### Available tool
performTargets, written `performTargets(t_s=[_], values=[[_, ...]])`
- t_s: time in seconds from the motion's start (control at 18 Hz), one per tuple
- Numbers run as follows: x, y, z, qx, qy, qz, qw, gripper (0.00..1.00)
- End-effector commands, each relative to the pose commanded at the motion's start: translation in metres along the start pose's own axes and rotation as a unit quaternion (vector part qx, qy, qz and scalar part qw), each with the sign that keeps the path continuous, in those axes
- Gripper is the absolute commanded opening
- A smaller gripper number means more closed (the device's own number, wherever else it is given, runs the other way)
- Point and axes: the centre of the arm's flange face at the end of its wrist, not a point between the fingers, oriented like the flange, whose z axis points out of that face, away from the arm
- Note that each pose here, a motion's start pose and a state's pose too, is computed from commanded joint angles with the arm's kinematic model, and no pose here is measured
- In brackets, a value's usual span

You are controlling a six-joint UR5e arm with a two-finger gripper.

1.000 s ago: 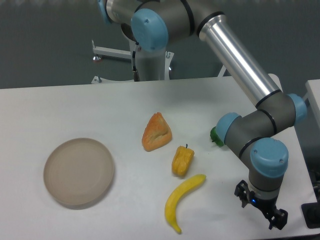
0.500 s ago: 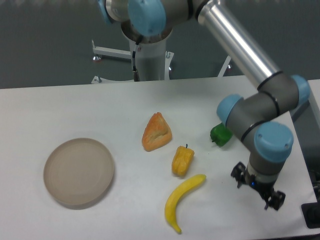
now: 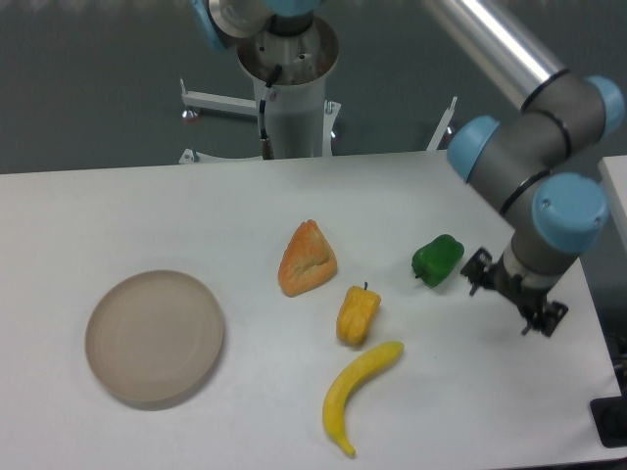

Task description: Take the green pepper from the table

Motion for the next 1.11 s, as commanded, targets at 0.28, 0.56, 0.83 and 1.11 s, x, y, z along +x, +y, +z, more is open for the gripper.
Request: performTargets(t_s=[0.28, 0.56, 0.83, 1.11], values=[[0.028, 0.024, 0.019, -0.004, 0.029, -0.012, 0.9995, 1.00], [0.038, 0.024, 0.033, -0.004, 0.040, -0.013, 0.9991, 1.00], [0.047, 0.022, 0.049, -0.004, 0.025, -0.012, 0.9996, 1.00], [0.055, 0.020, 0.052, 0.000, 0.025, -0.016, 0.9996, 1.00]])
